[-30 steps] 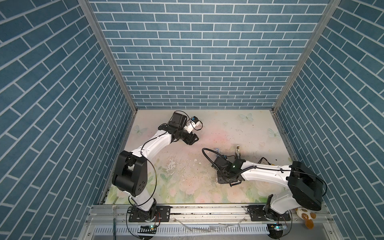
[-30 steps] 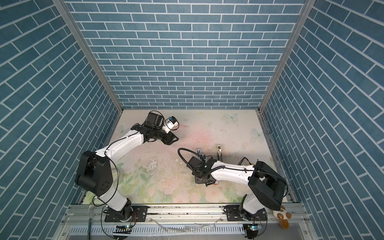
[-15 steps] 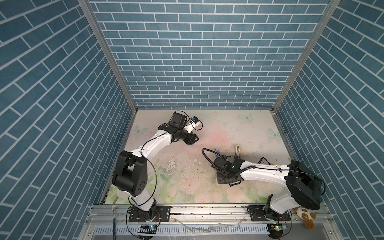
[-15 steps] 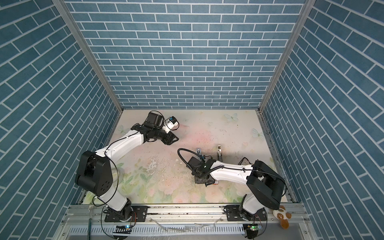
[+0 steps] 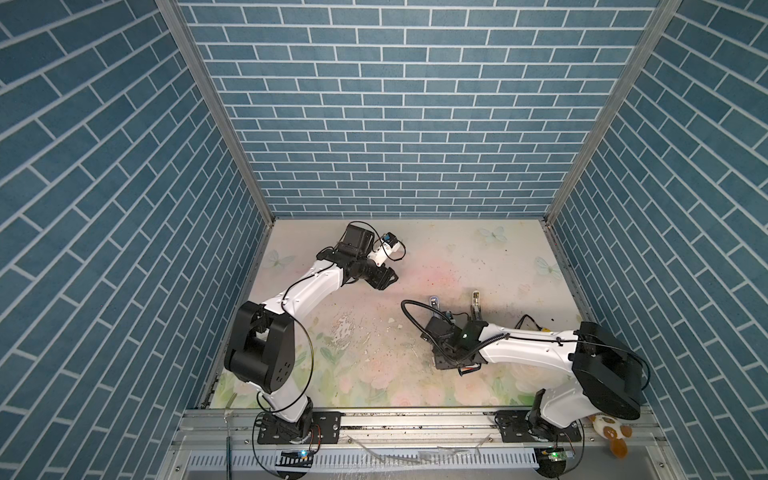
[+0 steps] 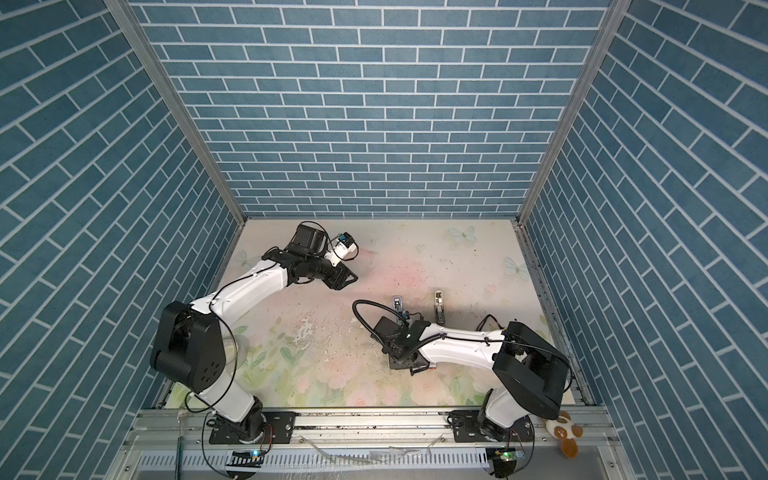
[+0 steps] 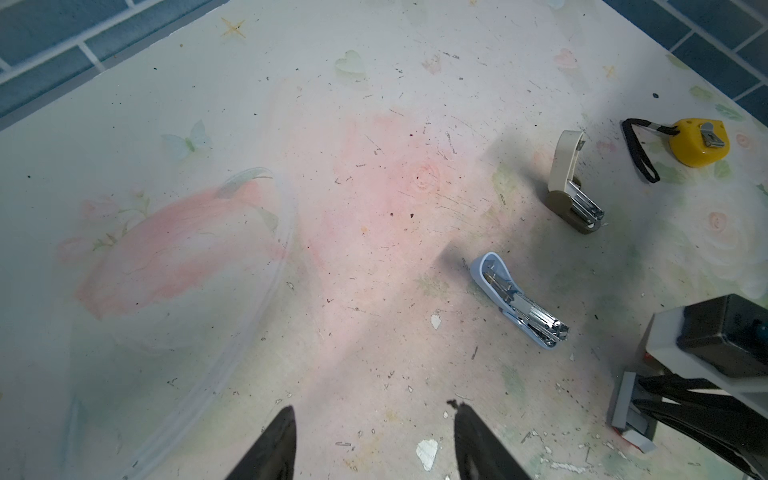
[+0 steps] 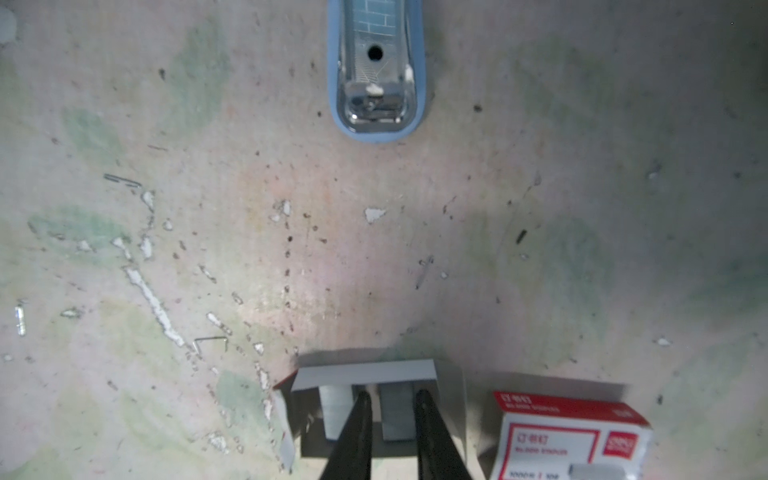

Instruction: Load the staples into the stapler

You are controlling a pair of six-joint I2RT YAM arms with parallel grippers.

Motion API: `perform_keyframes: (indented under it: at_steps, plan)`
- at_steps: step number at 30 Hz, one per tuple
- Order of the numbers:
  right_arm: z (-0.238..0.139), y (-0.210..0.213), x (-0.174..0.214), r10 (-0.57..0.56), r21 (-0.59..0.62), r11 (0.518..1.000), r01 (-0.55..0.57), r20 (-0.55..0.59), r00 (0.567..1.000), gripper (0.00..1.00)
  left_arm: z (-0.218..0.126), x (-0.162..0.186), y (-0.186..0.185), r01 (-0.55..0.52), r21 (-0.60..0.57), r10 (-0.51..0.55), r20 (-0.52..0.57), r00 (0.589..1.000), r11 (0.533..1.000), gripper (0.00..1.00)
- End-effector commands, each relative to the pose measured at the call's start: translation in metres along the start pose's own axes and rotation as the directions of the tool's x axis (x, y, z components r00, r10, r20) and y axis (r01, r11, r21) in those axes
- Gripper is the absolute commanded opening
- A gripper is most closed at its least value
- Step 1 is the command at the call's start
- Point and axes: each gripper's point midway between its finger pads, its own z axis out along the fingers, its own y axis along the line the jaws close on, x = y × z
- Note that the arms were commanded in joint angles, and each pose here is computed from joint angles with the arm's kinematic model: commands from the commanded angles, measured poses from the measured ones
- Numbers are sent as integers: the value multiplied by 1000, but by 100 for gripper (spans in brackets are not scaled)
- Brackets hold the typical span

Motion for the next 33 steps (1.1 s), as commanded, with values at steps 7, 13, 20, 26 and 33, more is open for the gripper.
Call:
perform_keyframes:
  at_steps: [7, 13, 20, 26, 33]
  plan:
    - [2, -9, -1, -4, 58, 998, 3, 17, 1000, 23, 0, -1, -4, -15, 4, 15, 6, 1000, 1000, 62]
    - [3, -5, -2, -15, 43, 999, 14, 21, 1000, 23, 1, 0, -4, -16, 5, 16, 2, 1000, 1000, 62]
    - [8, -6, 0, -21, 53, 998, 20, 11, 1000, 24, 1, 0, -5, -21, 6, 21, 4, 1000, 1000, 62]
    - [10, -7, 1, -24, 55, 998, 23, 10, 1000, 24, 0, -1, -6, -23, 5, 23, 6, 1000, 1000, 62]
    - [12, -8, 0, -30, 61, 998, 29, 14, 999, 23, 0, -1, -7, -26, 4, 26, 8, 1000, 1000, 62]
